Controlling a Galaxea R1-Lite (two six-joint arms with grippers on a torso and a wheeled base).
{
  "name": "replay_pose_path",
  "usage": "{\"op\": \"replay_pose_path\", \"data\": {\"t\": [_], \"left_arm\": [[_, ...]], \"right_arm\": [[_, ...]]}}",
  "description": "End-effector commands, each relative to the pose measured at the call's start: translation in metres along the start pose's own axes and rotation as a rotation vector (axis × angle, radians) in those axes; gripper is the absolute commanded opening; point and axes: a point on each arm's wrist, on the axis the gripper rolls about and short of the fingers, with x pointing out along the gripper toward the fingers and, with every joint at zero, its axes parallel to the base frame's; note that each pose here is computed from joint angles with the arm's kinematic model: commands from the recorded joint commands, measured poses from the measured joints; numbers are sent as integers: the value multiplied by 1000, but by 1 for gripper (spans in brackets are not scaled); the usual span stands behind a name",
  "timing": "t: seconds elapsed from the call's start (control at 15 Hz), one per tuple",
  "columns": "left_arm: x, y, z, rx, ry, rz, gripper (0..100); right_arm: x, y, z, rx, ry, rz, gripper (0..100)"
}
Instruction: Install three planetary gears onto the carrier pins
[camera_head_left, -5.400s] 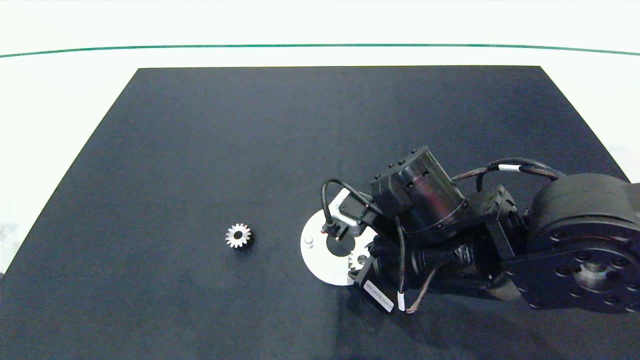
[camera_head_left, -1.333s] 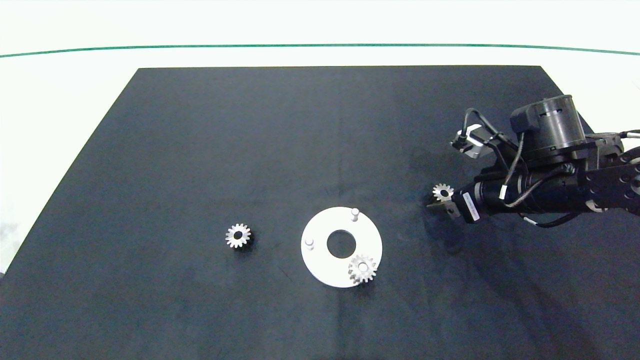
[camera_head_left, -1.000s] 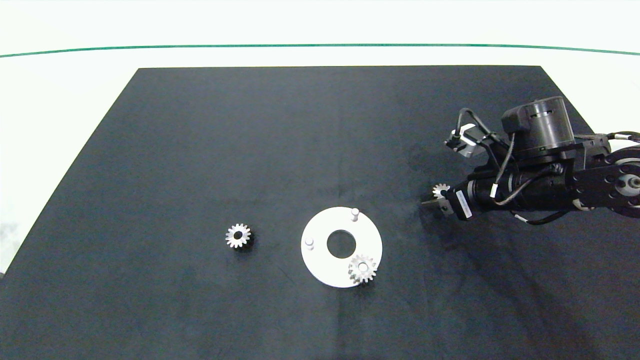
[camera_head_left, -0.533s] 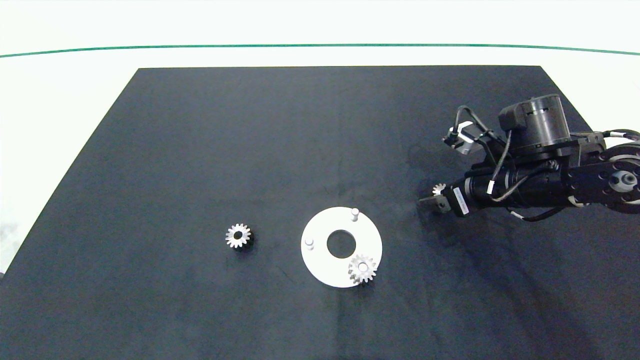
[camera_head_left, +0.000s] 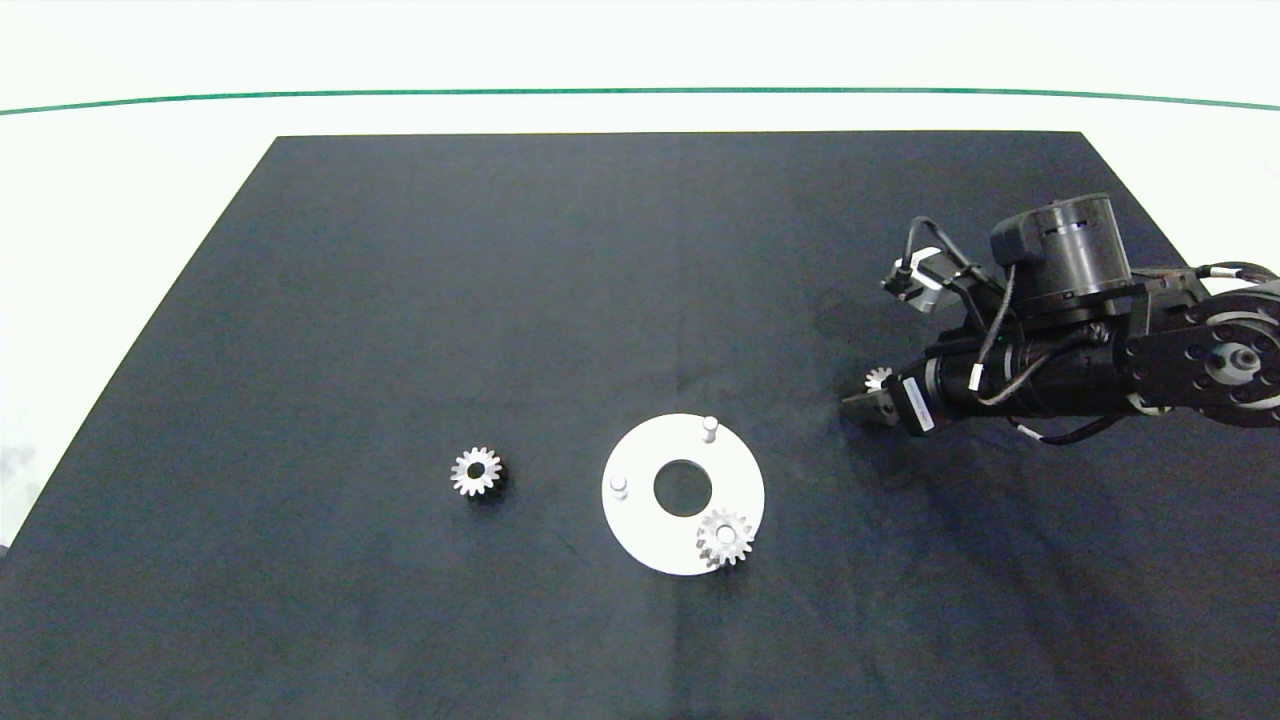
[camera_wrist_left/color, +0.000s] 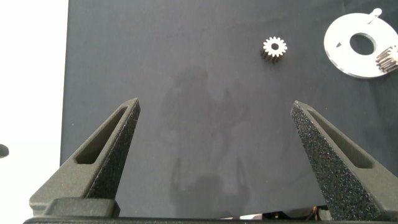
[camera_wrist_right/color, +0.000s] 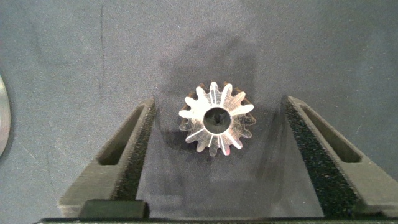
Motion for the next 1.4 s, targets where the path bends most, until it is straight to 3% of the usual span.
{"op": "replay_pose_path", "data": {"t": [0.07, 1.4], "left_arm": [[0, 0, 0, 0, 2, 0, 100], [3, 0, -1, 0, 18, -3, 100]], "right_arm": [[1, 1, 0, -2, 2, 2, 78], [5, 1, -1, 2, 5, 22, 37]]}}
